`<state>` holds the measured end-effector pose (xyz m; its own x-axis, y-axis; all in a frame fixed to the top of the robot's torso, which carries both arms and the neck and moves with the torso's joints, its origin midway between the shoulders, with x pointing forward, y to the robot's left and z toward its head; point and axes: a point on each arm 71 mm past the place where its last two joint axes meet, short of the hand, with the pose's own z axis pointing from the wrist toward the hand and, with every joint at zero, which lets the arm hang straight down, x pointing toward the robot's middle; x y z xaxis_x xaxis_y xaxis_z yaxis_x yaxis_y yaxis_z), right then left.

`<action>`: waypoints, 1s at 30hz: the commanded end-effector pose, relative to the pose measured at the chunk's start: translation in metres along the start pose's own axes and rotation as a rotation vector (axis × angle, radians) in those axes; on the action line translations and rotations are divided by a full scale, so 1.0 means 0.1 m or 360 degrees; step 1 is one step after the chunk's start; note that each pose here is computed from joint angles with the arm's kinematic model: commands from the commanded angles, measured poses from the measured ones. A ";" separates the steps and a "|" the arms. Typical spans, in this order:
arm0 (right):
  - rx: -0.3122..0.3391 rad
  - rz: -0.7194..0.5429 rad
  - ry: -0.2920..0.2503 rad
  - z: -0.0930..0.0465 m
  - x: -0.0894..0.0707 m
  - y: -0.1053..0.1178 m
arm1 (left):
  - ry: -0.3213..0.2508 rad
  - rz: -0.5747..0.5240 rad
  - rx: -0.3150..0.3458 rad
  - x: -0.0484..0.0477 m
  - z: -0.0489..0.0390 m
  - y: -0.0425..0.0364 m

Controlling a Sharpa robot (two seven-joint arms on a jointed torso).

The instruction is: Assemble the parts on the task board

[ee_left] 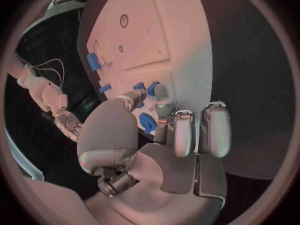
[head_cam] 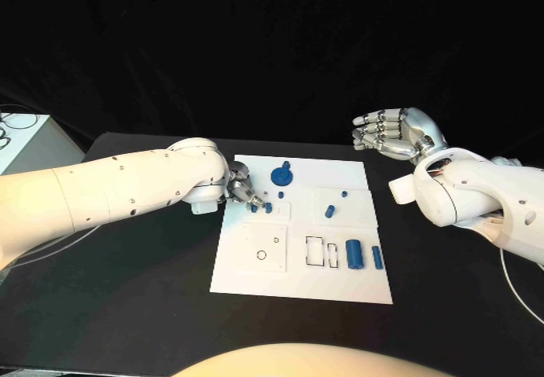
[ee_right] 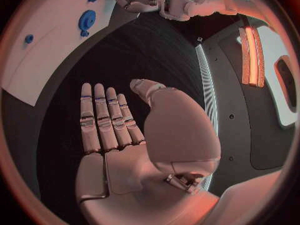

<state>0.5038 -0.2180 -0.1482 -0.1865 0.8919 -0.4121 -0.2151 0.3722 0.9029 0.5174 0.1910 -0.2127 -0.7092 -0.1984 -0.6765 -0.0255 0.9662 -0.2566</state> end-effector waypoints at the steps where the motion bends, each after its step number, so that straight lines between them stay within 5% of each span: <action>1: -0.0007 0.0008 0.0027 0.00 0.01 0.00 | 0.0044 0.0003 -0.0031 0.104 0.032 0.062; 15: 0.0010 0.0015 0.0026 -0.02 0.01 -0.03 | -0.0104 -0.0105 0.0045 0.035 -0.060 0.062; 30: 0.0018 0.0014 0.0021 -0.02 0.01 -0.05 | -0.0266 -0.0185 0.0112 -0.177 -0.244 0.047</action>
<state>0.5028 -0.2207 -0.1527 -0.1881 0.8938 -0.4071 -0.1983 0.3714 0.9070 0.5125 0.2051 -0.1878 -0.6013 -0.3280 -0.7286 -0.0563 0.9270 -0.3709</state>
